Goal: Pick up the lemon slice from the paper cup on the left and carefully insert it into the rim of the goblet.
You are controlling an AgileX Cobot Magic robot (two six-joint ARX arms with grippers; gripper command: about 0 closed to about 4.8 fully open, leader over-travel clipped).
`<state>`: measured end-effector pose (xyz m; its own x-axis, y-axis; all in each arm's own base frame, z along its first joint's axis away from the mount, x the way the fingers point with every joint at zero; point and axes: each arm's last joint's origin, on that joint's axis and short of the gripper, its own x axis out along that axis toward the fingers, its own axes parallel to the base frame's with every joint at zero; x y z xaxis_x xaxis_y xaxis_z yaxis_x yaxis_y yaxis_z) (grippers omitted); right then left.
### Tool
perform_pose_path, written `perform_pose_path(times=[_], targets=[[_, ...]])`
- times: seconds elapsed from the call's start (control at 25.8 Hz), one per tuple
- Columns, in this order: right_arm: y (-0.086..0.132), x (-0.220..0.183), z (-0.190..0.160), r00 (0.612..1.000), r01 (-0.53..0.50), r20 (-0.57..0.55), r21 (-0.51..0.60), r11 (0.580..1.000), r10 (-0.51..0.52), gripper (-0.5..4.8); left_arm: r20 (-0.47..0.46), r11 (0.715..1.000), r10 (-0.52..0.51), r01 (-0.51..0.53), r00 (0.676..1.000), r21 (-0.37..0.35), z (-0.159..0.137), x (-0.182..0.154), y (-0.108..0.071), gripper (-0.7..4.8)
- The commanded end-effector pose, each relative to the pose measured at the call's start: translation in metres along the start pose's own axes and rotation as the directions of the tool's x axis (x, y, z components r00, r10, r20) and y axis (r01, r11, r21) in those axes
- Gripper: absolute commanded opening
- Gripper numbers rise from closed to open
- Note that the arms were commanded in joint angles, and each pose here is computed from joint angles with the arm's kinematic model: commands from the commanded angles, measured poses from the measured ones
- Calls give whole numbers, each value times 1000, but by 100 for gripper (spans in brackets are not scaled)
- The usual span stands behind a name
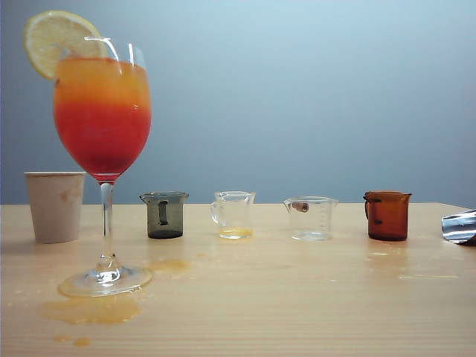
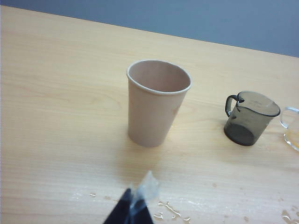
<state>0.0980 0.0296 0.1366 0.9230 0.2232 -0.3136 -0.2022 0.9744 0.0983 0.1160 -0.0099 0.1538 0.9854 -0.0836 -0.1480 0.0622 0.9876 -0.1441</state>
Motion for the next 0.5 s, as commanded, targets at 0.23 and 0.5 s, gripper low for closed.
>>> perform_pose_path(times=[0.23,0.5], targets=[[-4,-3,4,997,31,71,22,999,-32,2,40,1000,-6,6,999,8,4,-3,0,-5],[-20,-11,12,964,179,185,83,980,-192,2,217,998,57,-58,975,1,18,-18,11,-5]])
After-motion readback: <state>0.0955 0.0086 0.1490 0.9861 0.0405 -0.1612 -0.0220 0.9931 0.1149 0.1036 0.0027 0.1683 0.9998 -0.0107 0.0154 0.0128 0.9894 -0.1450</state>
